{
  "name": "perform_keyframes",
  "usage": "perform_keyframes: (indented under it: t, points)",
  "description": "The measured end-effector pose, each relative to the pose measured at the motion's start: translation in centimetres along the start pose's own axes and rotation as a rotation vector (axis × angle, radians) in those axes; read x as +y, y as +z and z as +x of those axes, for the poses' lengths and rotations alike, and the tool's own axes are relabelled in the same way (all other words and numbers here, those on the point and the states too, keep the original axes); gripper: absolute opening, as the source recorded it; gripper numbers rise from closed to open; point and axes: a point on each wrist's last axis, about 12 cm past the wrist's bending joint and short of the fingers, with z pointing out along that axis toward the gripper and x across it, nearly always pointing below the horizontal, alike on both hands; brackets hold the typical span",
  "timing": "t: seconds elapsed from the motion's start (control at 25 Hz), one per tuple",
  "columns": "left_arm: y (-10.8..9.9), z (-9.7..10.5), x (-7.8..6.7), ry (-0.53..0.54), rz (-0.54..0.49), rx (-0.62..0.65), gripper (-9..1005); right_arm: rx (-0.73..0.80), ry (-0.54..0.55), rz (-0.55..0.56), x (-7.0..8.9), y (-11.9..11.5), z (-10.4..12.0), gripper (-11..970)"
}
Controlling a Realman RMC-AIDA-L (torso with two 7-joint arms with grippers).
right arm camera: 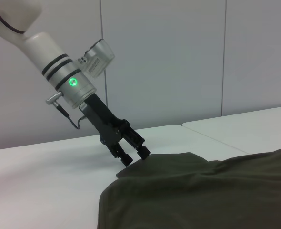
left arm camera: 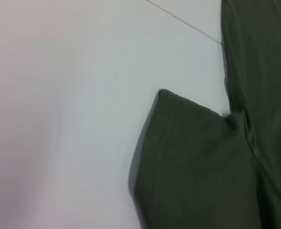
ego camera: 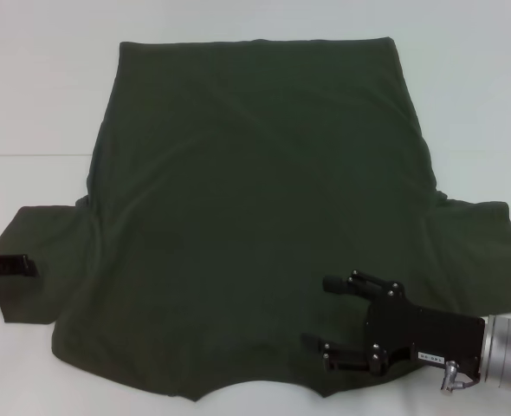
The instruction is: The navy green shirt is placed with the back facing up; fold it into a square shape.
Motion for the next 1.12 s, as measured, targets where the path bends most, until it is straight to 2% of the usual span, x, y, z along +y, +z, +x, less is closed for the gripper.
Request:
perform_keyframes:
  t: [0.44,1.12]
  points:
    - [0.3,0.3,0.0,-0.007,0.001,0.005,870,0.001,-0.002,0.000,0.0,0.1,-0.1,928]
    - [1.0,0.5,-1.0,0.003,0.022,0.014,854,0.000,-0.001,-0.001,0.0,0.1,0.0,927]
